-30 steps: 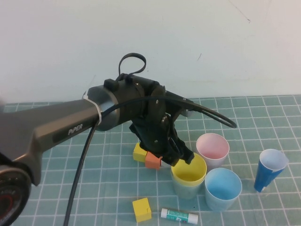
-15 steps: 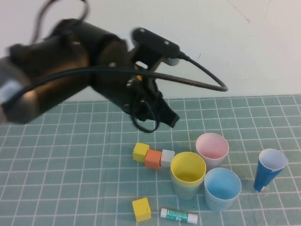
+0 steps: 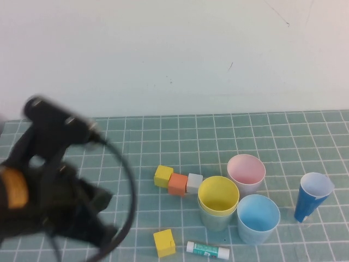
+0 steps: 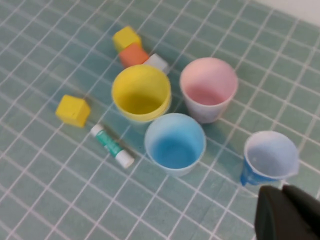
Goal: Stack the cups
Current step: Pick up the pink cup
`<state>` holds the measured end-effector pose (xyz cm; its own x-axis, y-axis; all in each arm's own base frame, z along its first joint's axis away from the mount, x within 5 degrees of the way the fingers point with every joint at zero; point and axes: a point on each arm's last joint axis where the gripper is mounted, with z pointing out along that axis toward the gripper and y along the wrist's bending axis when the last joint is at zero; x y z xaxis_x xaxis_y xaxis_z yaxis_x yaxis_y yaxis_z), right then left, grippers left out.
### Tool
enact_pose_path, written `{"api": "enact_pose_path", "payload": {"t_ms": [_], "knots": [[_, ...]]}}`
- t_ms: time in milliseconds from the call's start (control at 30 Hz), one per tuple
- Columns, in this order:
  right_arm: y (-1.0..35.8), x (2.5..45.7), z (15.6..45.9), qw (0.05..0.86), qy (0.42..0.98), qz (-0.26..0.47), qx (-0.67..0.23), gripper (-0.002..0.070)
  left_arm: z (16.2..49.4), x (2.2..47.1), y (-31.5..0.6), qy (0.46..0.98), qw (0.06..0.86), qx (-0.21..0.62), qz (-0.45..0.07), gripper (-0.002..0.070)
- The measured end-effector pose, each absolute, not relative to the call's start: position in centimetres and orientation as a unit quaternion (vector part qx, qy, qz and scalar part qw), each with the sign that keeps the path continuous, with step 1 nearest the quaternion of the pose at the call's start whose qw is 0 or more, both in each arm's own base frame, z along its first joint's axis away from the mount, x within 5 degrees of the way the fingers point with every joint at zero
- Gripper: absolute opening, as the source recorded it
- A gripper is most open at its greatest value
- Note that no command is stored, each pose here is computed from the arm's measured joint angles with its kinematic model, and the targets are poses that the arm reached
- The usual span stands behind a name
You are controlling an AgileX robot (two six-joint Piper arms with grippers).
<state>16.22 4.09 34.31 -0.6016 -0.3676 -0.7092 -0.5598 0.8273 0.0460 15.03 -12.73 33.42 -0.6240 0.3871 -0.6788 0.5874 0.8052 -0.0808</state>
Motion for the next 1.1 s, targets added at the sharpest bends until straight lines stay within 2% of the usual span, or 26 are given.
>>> {"api": "enact_pose_path", "payload": {"t_ms": [233,433,667,800,900,1033,1100], "knots": [[5.5,21.0,34.9,0.298,0.884,0.161,-0.322,-0.0003,31.2,11.2,-9.5,0.887,0.347,0.259,-0.159,-0.0001],[8.7,24.9,34.8,0.251,0.881,0.132,-0.379,-0.0003,30.4,9.5,-8.0,0.881,0.367,0.243,-0.170,-0.0001],[13.4,30.3,32.0,0.146,0.883,0.039,-0.445,-0.0003,30.2,9.1,-7.6,0.880,0.372,0.239,-0.171,-0.0001],[14.9,33.6,29.4,0.107,0.886,0.026,-0.450,0.0016,30.2,9.2,-7.6,0.880,0.374,0.241,-0.166,-0.0001],[15.8,36.0,27.3,0.091,0.895,0.024,-0.435,0.0124,30.2,9.2,-7.5,0.879,0.376,0.243,-0.163,-0.0001],[16.2,38.6,24.2,0.068,0.917,0.024,-0.393,0.0384,30.2,9.2,-7.5,0.880,0.376,0.245,-0.158,-0.0001],[16.0,39.8,22.8,0.062,0.923,0.023,-0.378,0.0477,30.1,9.2,-7.4,0.881,0.374,0.246,-0.154,-0.0001]]}}
